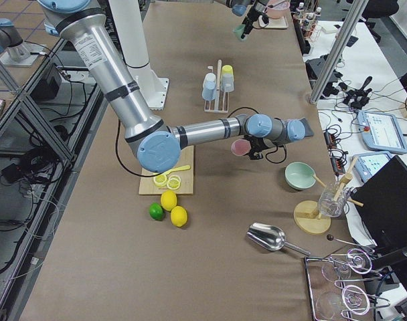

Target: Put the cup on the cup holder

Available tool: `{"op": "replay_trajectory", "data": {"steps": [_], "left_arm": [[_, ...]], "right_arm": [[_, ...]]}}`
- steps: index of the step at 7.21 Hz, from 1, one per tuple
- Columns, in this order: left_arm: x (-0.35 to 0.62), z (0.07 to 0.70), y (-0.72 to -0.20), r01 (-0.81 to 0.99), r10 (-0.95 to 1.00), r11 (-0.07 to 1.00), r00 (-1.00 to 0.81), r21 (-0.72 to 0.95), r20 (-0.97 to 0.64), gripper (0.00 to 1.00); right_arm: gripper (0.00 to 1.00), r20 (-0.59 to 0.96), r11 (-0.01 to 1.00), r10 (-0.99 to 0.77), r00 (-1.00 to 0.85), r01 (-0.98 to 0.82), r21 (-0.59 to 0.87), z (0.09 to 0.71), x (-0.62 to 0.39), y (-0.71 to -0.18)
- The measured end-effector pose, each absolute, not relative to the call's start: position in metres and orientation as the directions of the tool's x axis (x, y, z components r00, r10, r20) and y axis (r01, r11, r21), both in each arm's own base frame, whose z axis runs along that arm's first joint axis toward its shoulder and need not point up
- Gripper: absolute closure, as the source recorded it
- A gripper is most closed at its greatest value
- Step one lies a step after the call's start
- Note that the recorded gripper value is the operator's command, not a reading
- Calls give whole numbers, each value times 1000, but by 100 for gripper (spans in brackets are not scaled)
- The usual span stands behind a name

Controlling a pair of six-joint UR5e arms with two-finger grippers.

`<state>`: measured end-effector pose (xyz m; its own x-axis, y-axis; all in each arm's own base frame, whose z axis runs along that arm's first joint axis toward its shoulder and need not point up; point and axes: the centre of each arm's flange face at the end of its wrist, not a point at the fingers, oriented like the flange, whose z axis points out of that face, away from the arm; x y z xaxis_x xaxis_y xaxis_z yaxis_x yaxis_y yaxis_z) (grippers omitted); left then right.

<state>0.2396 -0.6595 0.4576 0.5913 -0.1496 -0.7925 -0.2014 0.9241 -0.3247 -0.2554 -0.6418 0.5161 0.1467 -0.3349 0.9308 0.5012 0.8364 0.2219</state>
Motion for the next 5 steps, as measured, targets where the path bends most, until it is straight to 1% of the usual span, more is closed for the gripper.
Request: {"op": "replay_trajectory", "data": {"steps": [2, 3, 4, 5], "left_arm": [[230, 425, -677, -59, -135, 978, 551, -200, -823, 100], [234, 410, -682, 47, -114, 993, 554, -105, -825, 100], [244, 395, -684, 167, -97, 986, 544, -5, -833, 100], [254, 379, -684, 286, -81, 955, 517, 83, -852, 100]], "right_arm": [[65, 900, 812, -435, -17, 425, 401, 502, -243, -645], [65, 855, 775, -511, -93, 382, 504, 489, -236, -647], [65, 788, 719, -592, -171, 330, 612, 475, -230, -648], [65, 687, 638, -677, -262, 256, 726, 460, -222, -649]]}}
